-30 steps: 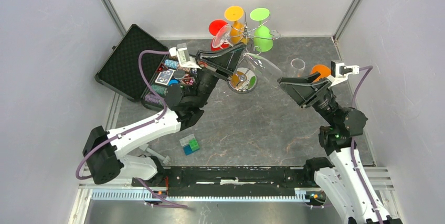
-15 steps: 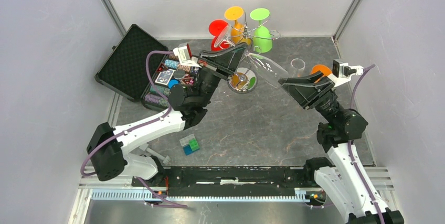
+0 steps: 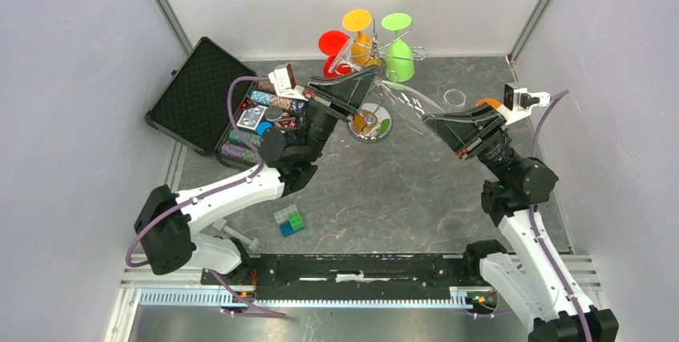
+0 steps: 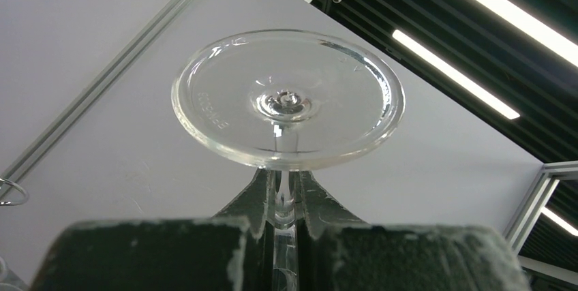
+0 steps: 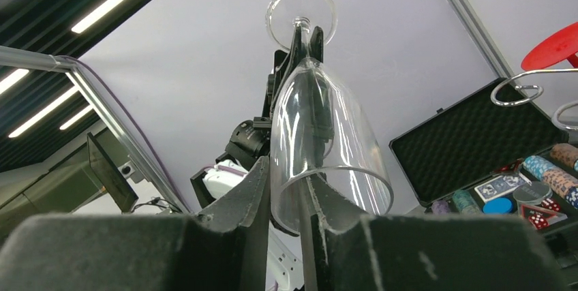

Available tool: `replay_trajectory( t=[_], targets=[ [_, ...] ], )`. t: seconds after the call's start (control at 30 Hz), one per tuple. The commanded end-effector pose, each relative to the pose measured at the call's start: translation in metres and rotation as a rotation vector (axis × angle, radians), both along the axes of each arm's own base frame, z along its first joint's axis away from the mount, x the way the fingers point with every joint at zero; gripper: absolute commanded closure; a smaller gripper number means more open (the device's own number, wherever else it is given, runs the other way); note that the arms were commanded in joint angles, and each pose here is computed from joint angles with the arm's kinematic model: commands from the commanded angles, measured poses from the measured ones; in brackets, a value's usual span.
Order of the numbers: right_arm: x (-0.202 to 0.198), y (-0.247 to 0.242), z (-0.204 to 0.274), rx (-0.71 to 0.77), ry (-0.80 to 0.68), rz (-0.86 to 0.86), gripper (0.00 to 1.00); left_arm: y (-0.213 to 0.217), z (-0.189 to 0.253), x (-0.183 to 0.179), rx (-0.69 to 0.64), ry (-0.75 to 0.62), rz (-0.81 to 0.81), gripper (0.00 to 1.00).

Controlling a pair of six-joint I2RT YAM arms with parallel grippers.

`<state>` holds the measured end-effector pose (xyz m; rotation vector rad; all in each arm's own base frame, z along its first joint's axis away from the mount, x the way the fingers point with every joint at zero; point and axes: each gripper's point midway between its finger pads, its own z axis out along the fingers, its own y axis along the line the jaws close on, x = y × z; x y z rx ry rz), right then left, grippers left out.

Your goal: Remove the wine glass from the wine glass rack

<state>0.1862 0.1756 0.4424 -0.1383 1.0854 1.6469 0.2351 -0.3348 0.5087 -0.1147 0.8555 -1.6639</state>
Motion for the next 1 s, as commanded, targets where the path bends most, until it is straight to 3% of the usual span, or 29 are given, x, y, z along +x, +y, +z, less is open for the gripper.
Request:
replay_trajectory(
  t=[0.0, 0.2, 0.5, 0.73, 0.87, 0.9, 0.97],
  targets=[
    [0.002, -0.004, 0.017, 0.002, -0.048, -0.057, 0.79, 0.005, 0.025, -0.016, -0.064, -0.016, -0.079, 0.98],
    [0.012, -0.003, 0.011, -0.015, -0.013, -0.08, 0.99, 0.008, 0.025, -0.017, -0.035, -0.032, -0.048, 0.86],
    [0.013, -0.007, 0.019, -0.021, -0.05, -0.128, 1.0, 0.0, 0.023, -0.023, 0.039, -0.056, -0.061, 0.43],
    [0.014, -0.011, 0.038, -0.028, -0.099, -0.189, 1.0, -0.002, 0.009, -0.018, 0.096, -0.021, -0.041, 0.17],
    [0.014, -0.014, 0.048, -0.029, -0.121, -0.217, 1.0, -0.006, -0.008, -0.013, 0.139, 0.014, -0.036, 0.07],
    [0.015, -0.014, 0.049, -0.032, -0.123, -0.223, 1.0, -0.006, -0.009, -0.013, 0.141, 0.015, -0.035, 0.01],
    [0.014, -0.015, 0.052, -0.029, -0.127, -0.229, 1.0, -0.006, -0.013, -0.015, 0.149, 0.012, -0.041, 0.0]
  ],
)
